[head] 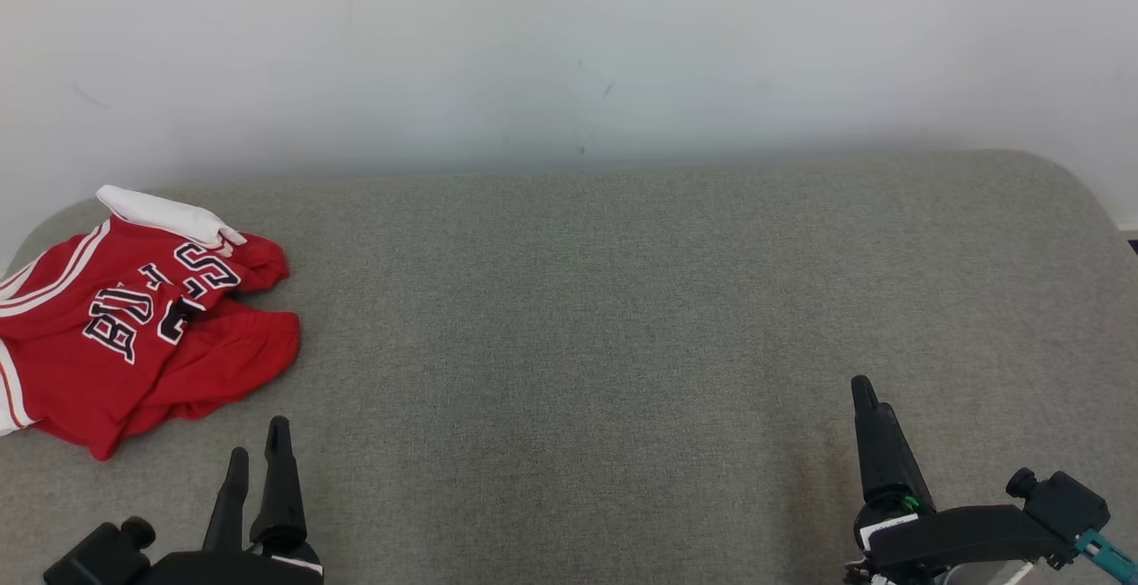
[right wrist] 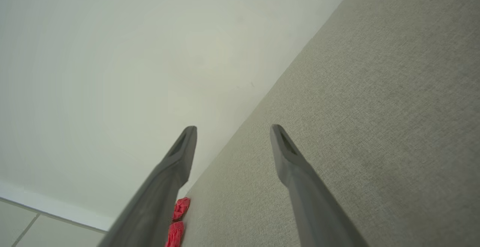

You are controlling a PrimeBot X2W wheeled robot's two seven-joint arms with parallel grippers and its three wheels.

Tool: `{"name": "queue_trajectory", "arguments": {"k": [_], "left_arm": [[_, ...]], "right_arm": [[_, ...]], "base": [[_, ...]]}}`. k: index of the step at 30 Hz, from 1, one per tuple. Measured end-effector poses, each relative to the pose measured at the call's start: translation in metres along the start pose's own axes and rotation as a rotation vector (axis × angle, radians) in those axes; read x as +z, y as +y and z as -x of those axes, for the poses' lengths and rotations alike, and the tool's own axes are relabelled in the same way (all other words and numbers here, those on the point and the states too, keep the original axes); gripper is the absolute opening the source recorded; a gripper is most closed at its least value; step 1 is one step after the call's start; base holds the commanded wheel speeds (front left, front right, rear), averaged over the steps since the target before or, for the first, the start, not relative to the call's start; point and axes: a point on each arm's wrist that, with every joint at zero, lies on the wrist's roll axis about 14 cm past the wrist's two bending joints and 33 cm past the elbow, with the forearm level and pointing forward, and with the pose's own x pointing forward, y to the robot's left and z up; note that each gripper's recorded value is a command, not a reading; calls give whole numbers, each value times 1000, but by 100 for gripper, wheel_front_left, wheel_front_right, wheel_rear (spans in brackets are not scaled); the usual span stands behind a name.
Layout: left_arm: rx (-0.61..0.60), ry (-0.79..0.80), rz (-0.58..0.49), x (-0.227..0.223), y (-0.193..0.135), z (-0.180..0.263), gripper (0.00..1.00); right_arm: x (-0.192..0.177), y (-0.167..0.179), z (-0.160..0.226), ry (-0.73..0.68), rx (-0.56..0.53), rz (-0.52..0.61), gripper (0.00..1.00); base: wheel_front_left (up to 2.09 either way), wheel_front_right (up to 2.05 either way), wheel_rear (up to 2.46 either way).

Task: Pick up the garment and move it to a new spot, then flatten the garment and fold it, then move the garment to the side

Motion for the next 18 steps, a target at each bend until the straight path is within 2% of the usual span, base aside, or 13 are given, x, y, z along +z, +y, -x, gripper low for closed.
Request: {"name": "queue_trajectory", "arguments": {"k": [6, 18], "left_arm": [[-11, 10, -135, -2, -2, 1, 100], [-28, 26, -320, -8, 1, 4, 100]], "right_arm": [[-2, 6, 1, 1, 24, 110, 100], [-4, 20, 3, -5, 79, 340, 100]], "base": [[0, 0, 0], [0, 0, 0]]}}
